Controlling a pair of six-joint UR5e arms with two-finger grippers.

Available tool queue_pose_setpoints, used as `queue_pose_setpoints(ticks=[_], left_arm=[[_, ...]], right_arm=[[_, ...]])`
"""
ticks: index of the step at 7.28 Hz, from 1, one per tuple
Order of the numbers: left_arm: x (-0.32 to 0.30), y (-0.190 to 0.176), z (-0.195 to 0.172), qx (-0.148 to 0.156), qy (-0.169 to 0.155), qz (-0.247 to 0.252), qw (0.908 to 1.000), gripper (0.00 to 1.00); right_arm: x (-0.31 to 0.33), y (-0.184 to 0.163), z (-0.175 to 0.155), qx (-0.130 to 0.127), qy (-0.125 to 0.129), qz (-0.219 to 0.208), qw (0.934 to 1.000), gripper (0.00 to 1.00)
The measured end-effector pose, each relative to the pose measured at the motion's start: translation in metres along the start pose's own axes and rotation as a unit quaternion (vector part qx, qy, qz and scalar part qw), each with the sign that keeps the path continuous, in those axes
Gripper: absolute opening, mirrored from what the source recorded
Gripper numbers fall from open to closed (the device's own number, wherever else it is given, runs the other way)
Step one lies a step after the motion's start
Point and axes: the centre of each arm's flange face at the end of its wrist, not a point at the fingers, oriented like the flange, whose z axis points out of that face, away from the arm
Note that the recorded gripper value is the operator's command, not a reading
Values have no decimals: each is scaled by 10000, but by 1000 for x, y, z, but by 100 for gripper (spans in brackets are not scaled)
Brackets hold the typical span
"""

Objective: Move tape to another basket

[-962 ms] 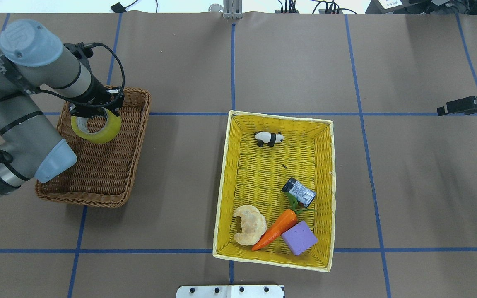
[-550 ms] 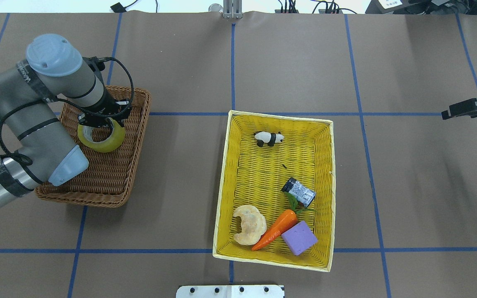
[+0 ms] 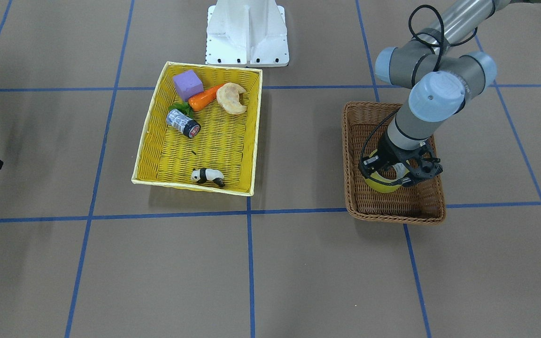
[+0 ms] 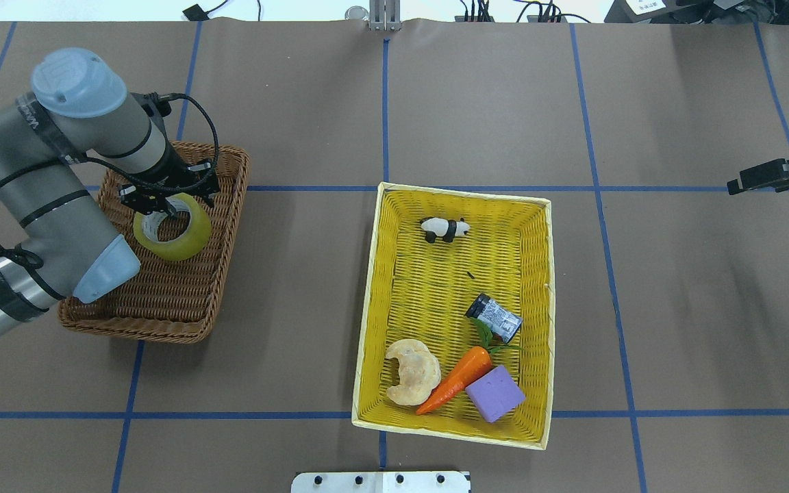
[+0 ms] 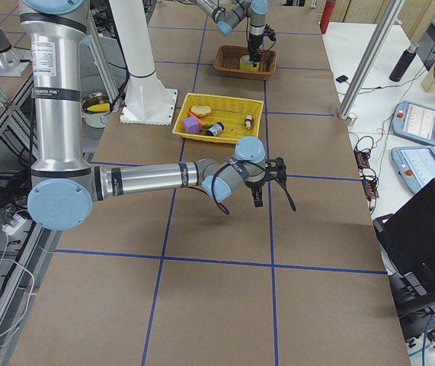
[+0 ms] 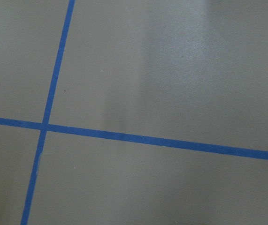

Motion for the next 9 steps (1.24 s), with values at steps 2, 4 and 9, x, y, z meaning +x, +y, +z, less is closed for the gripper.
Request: queue_pose_setpoints(ticks=[2, 4, 9], left_arm=[[-23, -13, -90, 236, 9, 636, 9977, 99], [-104, -48, -163, 362, -207, 1462, 9884, 99], [-372, -183, -184, 95, 112, 1976, 9802, 99]], right_arm=[[-2, -7, -10, -40, 82, 160, 9998, 100], [6, -16, -24, -58, 91, 291, 9995, 100], [103, -21, -103, -214, 508, -147, 9984, 100]])
